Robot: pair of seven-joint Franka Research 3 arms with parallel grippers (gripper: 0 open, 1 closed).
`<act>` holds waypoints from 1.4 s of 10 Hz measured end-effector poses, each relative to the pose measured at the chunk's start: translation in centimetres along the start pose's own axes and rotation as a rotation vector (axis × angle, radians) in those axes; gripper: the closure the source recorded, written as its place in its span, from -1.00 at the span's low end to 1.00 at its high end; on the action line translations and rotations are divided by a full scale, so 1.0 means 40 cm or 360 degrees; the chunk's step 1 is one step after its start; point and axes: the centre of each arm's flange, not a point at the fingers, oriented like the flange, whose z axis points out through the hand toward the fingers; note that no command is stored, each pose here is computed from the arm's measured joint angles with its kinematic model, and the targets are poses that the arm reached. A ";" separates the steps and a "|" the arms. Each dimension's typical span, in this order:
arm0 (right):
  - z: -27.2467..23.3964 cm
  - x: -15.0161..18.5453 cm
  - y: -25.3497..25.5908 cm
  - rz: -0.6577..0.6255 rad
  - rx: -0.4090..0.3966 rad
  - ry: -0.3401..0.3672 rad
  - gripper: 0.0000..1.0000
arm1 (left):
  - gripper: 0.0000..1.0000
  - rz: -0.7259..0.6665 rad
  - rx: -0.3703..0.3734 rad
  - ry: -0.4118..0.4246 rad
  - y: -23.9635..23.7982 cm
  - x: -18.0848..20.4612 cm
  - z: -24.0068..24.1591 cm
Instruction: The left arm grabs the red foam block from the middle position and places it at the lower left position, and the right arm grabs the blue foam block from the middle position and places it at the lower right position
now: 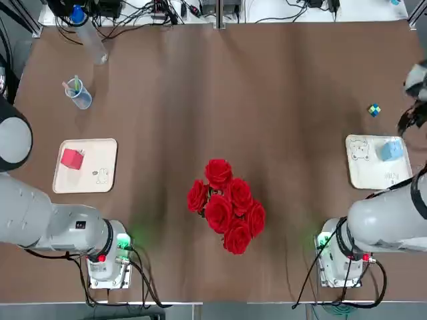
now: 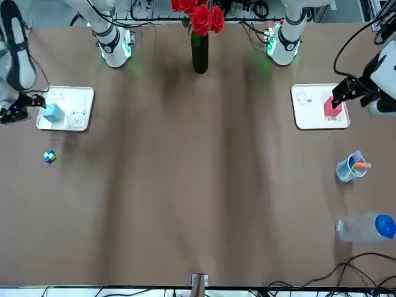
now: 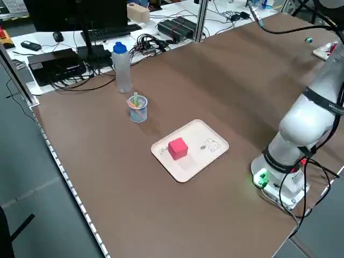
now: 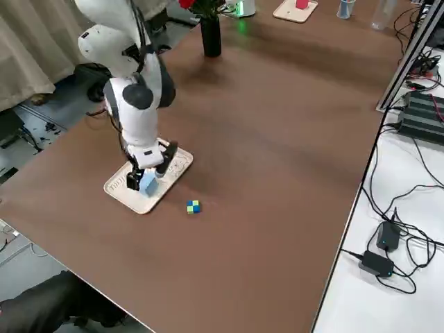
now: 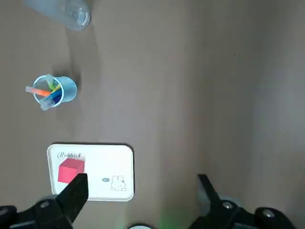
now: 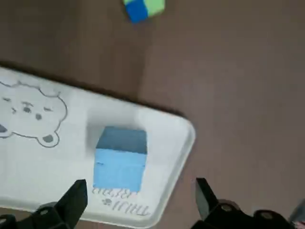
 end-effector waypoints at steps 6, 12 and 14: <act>-0.623 0.371 -0.230 0.0129 -0.0144 0.0287 -1.00 | -1.00 0.0005 0.0012 -0.0065 0.003 -0.010 0.011; -0.901 0.415 -0.472 0.0463 0.0085 0.0442 -1.00 | -1.00 0.0033 0.0031 -0.0083 0.026 -0.016 0.015; -0.936 0.381 -0.521 0.0495 0.0119 0.0330 -1.00 | -1.00 0.0032 0.0028 -0.0062 0.026 -0.013 0.011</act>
